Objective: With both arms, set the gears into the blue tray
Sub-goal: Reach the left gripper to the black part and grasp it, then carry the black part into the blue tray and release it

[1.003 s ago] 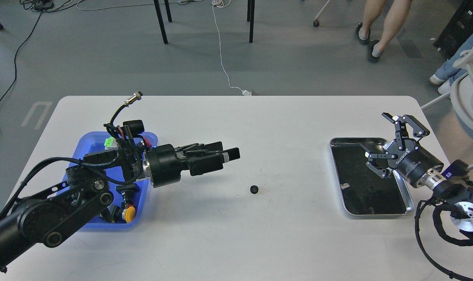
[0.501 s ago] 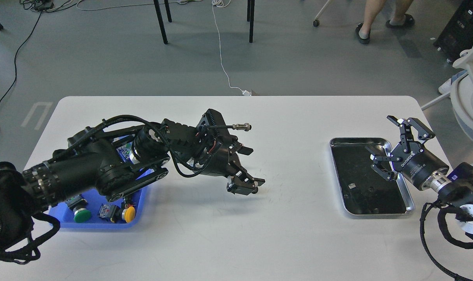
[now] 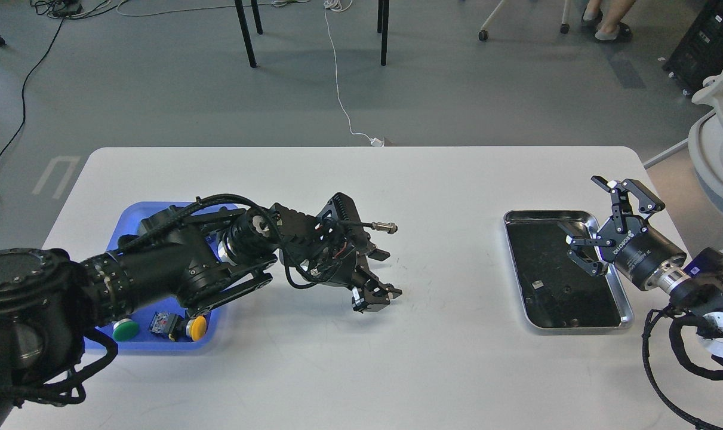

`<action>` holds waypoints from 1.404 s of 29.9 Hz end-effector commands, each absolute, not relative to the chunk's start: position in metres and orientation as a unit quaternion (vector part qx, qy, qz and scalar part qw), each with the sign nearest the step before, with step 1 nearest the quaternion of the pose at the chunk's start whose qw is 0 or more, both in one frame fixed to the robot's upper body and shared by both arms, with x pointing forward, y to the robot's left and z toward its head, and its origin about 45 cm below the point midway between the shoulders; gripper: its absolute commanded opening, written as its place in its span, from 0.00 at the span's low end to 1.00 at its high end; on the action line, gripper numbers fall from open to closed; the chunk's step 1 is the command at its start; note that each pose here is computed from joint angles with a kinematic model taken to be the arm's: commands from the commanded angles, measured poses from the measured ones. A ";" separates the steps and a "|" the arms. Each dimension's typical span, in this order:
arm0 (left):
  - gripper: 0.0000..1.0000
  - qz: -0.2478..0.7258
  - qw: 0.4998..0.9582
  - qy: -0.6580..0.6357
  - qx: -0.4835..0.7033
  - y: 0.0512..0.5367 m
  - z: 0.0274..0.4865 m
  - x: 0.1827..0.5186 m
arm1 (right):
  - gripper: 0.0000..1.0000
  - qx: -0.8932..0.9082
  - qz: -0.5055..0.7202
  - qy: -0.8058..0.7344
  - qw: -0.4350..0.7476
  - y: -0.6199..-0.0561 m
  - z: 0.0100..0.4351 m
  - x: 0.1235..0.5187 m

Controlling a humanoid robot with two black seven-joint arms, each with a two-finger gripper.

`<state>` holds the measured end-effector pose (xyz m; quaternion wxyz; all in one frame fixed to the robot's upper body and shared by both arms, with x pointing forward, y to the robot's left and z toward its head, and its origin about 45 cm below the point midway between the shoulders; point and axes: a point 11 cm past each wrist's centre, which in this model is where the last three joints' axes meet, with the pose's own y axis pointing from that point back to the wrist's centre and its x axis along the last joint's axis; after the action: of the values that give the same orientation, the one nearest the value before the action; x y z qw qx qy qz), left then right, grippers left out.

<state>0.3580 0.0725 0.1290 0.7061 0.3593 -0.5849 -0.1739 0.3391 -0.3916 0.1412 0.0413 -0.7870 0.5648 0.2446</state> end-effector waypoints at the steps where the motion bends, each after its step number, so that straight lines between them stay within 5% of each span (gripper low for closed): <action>1: 0.71 -0.174 0.709 -0.582 0.357 0.071 0.126 0.355 | 0.98 -0.787 0.245 0.564 0.042 -0.391 0.141 0.339; 11: 0.63 -0.181 0.716 -0.572 0.356 0.070 0.114 0.346 | 0.98 -0.787 0.245 0.565 0.039 -0.392 0.140 0.338; 18: 0.26 -0.184 0.718 -0.565 0.362 0.073 0.106 0.343 | 0.98 -0.787 0.245 0.565 0.040 -0.391 0.140 0.338; 23: 0.12 -0.183 0.718 -0.565 0.364 0.075 0.106 0.344 | 0.98 -0.787 0.246 0.565 0.039 -0.392 0.139 0.338; 33: 0.11 -0.153 0.707 -0.582 0.370 0.102 0.135 0.366 | 0.98 -0.787 0.246 0.565 0.039 -0.392 0.140 0.338; 42: 0.13 -0.069 0.698 -0.553 0.450 0.254 0.199 0.379 | 0.98 -0.789 0.247 0.561 0.039 -0.388 0.138 0.338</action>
<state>0.3837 0.2000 0.1827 0.6934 0.4210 -0.5762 -0.0996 0.3378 -0.3906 0.1392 0.0399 -0.7871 0.5640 0.2465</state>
